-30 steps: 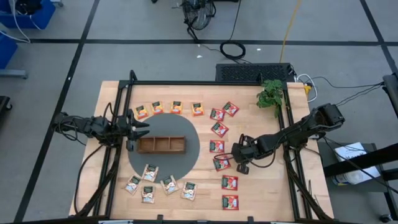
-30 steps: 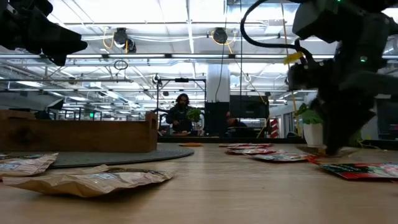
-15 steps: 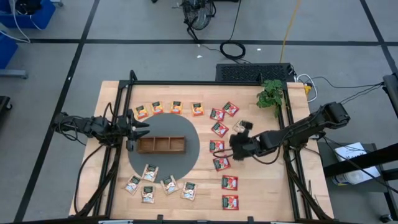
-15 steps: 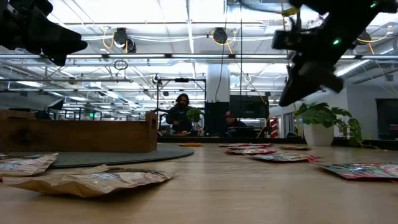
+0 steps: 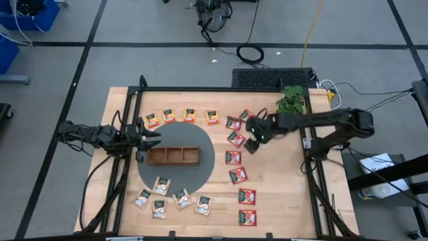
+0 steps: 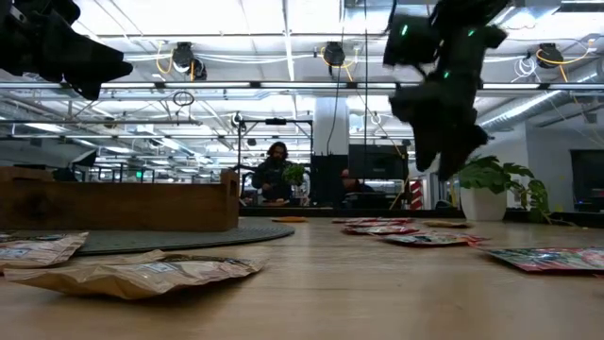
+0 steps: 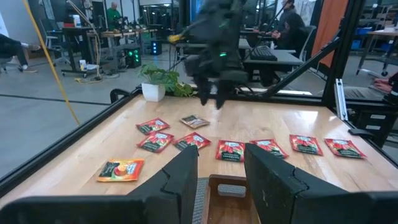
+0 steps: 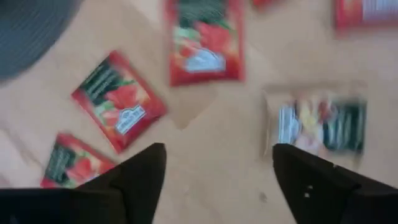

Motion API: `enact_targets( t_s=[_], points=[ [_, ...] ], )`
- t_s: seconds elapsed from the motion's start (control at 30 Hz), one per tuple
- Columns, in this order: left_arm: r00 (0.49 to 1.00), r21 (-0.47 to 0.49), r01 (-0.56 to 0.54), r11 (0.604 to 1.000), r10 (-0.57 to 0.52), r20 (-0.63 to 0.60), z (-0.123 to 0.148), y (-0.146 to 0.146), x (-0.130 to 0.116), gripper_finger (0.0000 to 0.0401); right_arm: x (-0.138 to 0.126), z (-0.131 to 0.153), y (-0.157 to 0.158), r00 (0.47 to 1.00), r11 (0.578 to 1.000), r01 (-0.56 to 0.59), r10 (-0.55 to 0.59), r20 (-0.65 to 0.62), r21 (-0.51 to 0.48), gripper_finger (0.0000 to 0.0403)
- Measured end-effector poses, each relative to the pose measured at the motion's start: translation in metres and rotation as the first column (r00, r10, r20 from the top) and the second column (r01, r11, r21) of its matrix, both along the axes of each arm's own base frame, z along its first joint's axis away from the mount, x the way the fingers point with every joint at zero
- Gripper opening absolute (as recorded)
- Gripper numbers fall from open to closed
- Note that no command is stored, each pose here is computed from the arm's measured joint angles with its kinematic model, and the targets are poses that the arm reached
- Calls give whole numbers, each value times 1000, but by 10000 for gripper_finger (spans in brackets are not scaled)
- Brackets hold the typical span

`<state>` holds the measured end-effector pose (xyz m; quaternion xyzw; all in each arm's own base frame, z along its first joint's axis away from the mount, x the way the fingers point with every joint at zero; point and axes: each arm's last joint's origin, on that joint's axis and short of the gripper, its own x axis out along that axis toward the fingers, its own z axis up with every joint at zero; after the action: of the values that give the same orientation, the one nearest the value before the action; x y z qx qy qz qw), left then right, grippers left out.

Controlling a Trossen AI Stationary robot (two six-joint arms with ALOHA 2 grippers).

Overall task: Pick & Place Tea
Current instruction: Put the brown tea bag into the left section of the wooden organizer

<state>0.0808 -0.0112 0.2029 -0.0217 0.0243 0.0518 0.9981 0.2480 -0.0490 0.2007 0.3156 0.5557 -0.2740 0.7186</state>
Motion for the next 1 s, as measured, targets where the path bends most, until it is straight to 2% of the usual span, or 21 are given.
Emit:
enact_targets(
  t_s=[0.07, 0.13, 0.27, 0.37, 0.53, 0.67, 0.8, 0.9, 1.0],
  points=[
    [1000, 0, 0, 1000, 0, 0, 0, 0, 0, 134, -6, -6, -13, 989, 994, 93, -87, -119, 51, 297],
    [1000, 0, 0, 1000, 0, 0, 0, 0, 0, 134, -9, -12, -22, 975, 990, 129, -115, -190, 61, 299],
    [1000, 0, 0, 1000, 0, 0, 0, 0, 0, 134, -1, -21, -35, 974, 984, 166, -154, -166, 62, 291],
    [1000, 0, 0, 1000, 0, 0, 0, 0, 0, 134, 3, -30, -43, 961, 968, 243, -231, -151, 66, 287],
    [1000, 0, 0, 1000, 0, 0, 0, 0, 0, 134, 12, -45, -49, 932, 923, 350, -326, -158, 162, 286],
    [1000, 0, -1, 1000, 1, 0, 0, 0, 0, 134, 17, -63, -51, 912, 904, 388, -348, -217, 180, 285],
    [1000, 0, 0, 1000, 0, 0, 0, 0, 0, 134, 16, -76, -45, 895, 890, 399, -325, -305, 223, 285],
    [1000, 0, 0, 1000, 0, 0, 0, 0, 0, 134, 14, -76, -36, 888, 890, 388, -292, -356, 240, 285],
    [1000, 0, -1, 1000, 1, 0, 0, 0, 0, 134, 6, -70, -26, 868, 902, 375, -261, -421, 214, 285]
  ],
)
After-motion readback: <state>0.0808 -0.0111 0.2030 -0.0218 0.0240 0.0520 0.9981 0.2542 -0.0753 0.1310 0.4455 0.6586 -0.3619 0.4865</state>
